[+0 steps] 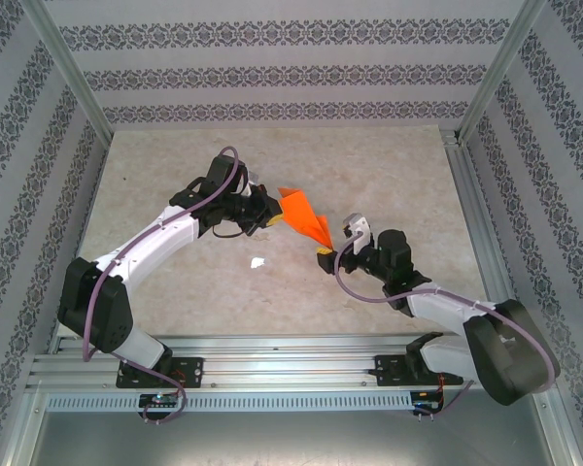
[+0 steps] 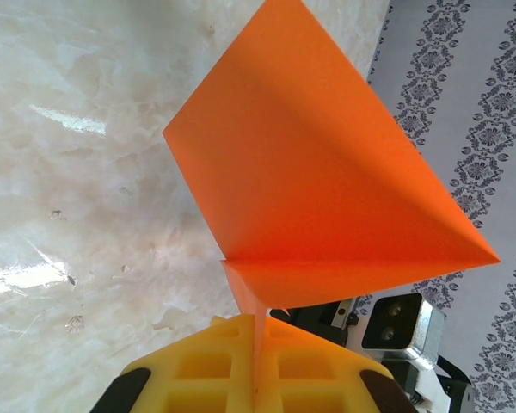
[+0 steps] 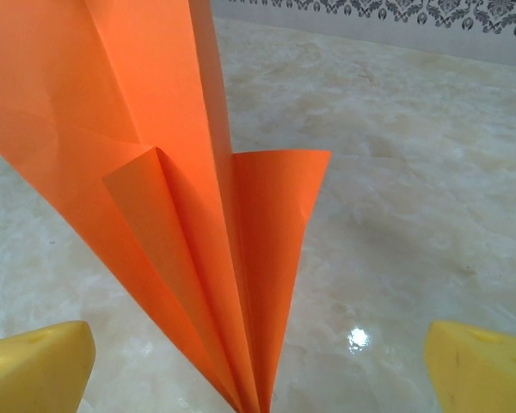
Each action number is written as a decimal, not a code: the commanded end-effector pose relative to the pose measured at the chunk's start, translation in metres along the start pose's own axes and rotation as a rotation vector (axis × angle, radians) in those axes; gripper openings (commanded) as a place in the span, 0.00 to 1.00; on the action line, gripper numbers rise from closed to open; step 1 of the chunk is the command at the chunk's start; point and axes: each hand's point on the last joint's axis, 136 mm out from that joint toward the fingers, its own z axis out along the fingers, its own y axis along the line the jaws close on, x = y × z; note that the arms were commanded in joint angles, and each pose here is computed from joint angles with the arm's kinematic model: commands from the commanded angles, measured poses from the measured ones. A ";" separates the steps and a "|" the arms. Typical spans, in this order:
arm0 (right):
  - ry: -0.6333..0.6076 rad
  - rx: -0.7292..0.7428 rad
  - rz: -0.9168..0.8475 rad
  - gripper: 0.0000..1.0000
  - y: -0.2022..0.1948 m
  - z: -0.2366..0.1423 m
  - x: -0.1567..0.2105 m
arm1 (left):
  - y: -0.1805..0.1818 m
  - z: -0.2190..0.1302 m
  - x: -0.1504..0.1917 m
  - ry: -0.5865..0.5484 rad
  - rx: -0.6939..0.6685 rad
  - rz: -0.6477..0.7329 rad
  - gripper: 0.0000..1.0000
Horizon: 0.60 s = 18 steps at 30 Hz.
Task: Fold a paper plane with a square sheet of paper (fold left side to right side)
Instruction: Turn over the paper at the center of the table.
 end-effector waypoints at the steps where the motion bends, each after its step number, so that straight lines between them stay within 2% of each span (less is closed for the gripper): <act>1: -0.099 -0.042 -0.093 0.98 0.006 0.006 -0.023 | -0.022 -0.014 0.003 -0.006 0.056 0.044 0.00; 8: -0.056 -0.088 -0.175 0.98 0.021 0.019 -0.009 | -0.024 -0.015 0.003 -0.004 0.057 0.043 0.00; 13: -0.093 -0.079 -0.204 0.97 0.020 0.031 -0.026 | -0.025 -0.016 0.004 -0.001 0.059 0.046 0.00; 18: -0.072 -0.110 -0.189 0.84 0.022 0.036 -0.027 | -0.025 -0.018 0.005 -0.001 0.059 0.057 0.00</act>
